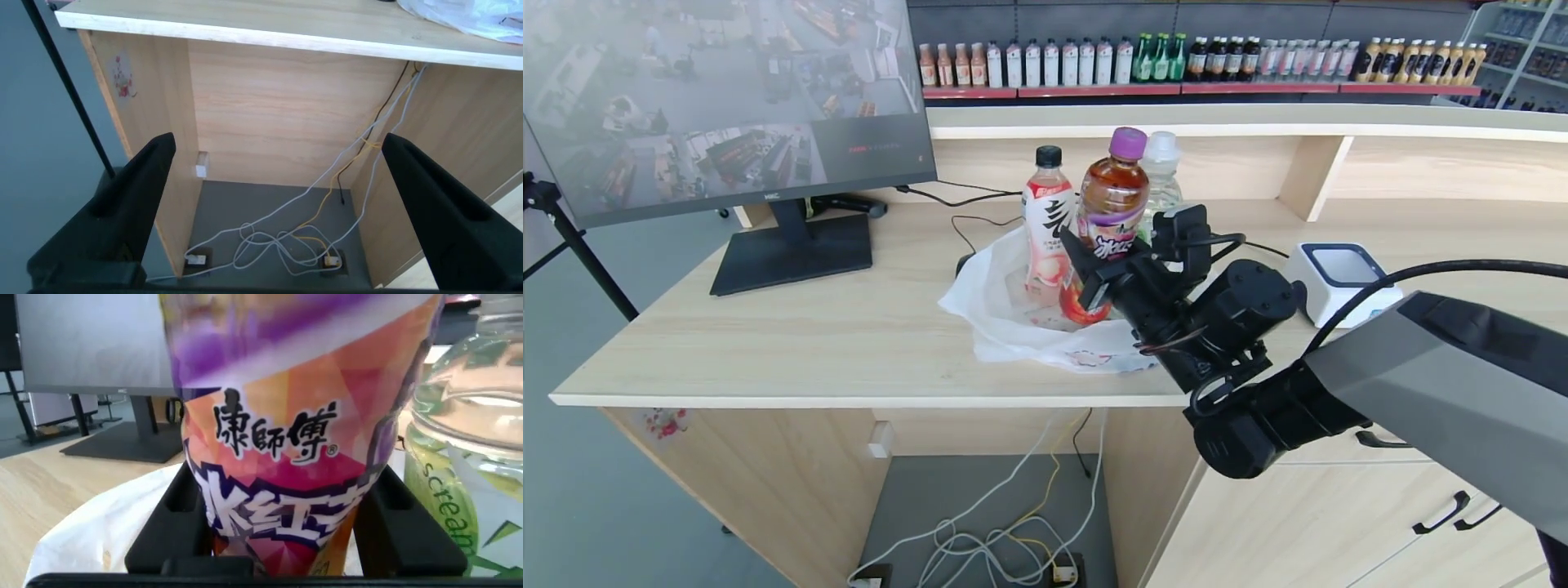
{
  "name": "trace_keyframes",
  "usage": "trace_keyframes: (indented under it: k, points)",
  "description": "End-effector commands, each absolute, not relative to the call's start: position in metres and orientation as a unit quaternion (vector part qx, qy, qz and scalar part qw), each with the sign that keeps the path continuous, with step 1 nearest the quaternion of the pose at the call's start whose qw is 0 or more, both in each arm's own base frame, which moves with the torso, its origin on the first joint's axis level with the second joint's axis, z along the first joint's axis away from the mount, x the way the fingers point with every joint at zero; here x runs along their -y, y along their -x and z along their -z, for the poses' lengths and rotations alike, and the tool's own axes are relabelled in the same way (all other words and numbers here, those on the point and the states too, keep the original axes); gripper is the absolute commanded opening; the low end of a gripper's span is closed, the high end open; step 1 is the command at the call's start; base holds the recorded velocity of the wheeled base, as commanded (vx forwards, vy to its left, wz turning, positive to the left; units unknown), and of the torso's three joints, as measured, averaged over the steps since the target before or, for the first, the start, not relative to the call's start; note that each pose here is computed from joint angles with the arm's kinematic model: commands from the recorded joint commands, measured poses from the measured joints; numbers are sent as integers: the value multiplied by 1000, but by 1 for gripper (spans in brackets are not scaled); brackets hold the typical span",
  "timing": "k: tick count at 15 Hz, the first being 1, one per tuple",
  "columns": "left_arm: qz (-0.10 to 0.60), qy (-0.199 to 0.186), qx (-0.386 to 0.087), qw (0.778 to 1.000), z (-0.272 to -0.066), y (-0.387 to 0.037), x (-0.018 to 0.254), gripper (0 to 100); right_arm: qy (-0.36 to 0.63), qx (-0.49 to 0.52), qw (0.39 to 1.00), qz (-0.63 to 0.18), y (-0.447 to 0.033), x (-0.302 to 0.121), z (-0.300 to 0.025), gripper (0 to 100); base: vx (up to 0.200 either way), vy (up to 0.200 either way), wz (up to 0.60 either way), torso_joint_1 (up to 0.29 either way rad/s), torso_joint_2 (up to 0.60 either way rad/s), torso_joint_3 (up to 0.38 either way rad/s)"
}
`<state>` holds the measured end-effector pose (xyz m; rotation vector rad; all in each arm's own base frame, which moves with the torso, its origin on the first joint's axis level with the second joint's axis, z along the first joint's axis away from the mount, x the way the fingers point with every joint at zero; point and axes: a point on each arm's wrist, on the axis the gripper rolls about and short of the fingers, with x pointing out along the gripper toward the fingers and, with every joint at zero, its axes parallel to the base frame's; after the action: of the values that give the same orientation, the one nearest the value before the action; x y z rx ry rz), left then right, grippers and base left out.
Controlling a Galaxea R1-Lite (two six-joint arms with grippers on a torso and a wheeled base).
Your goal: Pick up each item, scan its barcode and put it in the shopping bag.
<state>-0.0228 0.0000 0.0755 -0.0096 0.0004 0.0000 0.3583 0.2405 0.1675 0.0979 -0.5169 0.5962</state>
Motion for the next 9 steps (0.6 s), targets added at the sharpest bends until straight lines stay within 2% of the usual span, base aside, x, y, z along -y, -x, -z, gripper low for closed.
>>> trace_keyframes:
  k: [1,9]
  points:
    - [0,5,0,1000,-75,23,0,100,-45,244,924,-290,-365,-243,-156,0,0,0,0,0,0,0]
    - [0,5,0,1000,-75,23,0,100,-47,217,929,-295,-366,-249,-137,0,0,0,0,0,0,0]
